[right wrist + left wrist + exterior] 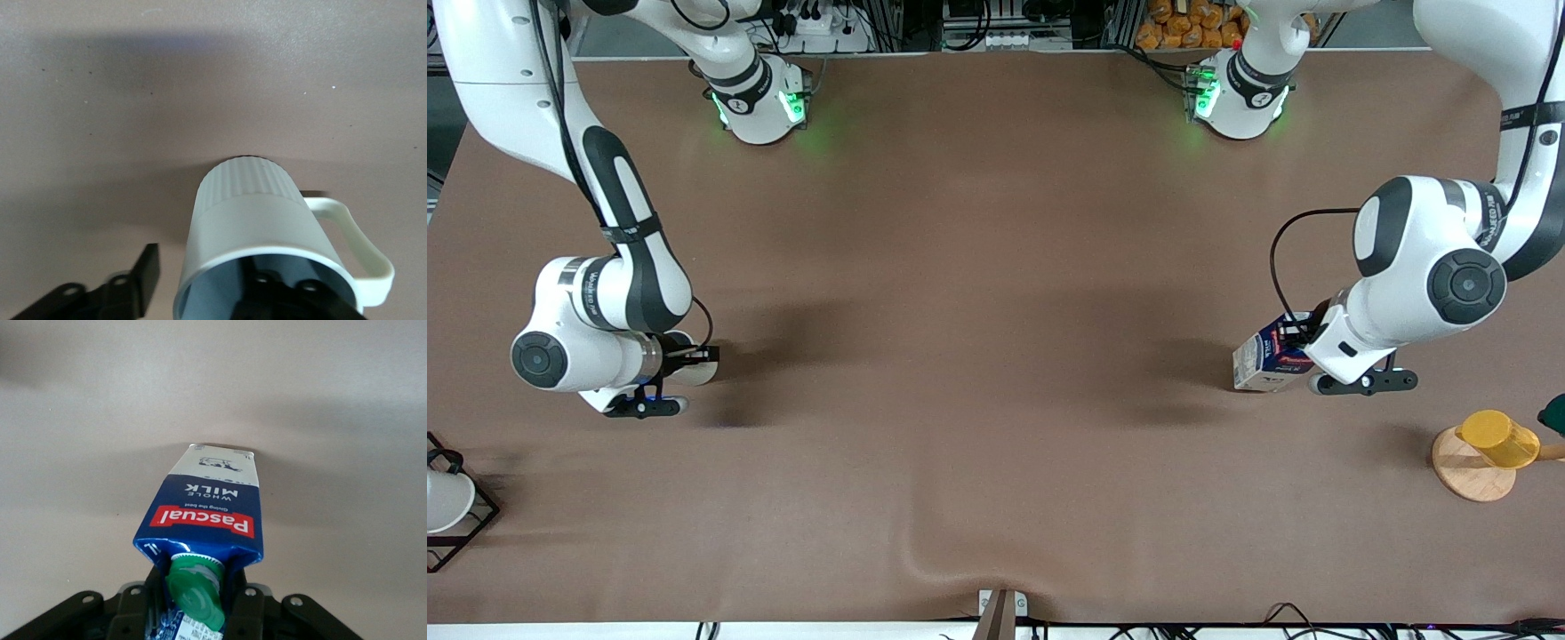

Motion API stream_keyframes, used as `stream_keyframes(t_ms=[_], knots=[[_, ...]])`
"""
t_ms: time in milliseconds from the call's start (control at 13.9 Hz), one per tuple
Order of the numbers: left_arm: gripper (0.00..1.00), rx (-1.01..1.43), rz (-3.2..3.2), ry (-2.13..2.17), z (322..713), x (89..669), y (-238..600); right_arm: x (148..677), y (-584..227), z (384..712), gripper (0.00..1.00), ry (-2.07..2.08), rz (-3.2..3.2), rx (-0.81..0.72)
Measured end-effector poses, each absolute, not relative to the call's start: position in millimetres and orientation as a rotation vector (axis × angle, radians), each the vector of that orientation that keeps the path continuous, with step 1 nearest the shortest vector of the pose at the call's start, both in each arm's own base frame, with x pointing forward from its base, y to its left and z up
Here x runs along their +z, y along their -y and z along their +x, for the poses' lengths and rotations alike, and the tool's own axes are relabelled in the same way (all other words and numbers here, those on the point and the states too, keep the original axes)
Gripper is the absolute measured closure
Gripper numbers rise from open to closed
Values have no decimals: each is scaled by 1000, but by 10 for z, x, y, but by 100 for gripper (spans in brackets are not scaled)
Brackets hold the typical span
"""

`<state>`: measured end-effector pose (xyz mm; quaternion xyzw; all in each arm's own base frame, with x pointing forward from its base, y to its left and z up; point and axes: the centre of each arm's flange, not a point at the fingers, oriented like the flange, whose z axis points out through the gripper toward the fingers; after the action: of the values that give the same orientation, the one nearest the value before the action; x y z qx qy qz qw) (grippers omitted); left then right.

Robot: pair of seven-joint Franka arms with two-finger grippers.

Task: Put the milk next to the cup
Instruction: 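Carry the mug with the right gripper toward the milk carton held by the left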

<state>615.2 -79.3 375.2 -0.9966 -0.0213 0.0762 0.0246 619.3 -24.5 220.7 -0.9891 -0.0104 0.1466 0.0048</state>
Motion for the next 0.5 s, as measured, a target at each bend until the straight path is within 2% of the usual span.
stream_keyframes(t_ms=[288,505], knots=[[59,197,-3087,66,6155,3947,849,2223,234,6208,95,35,-3099,451],[59,181,-3085,67,6134,4127,848,2289,171,6266,95,49,-3102,427]])
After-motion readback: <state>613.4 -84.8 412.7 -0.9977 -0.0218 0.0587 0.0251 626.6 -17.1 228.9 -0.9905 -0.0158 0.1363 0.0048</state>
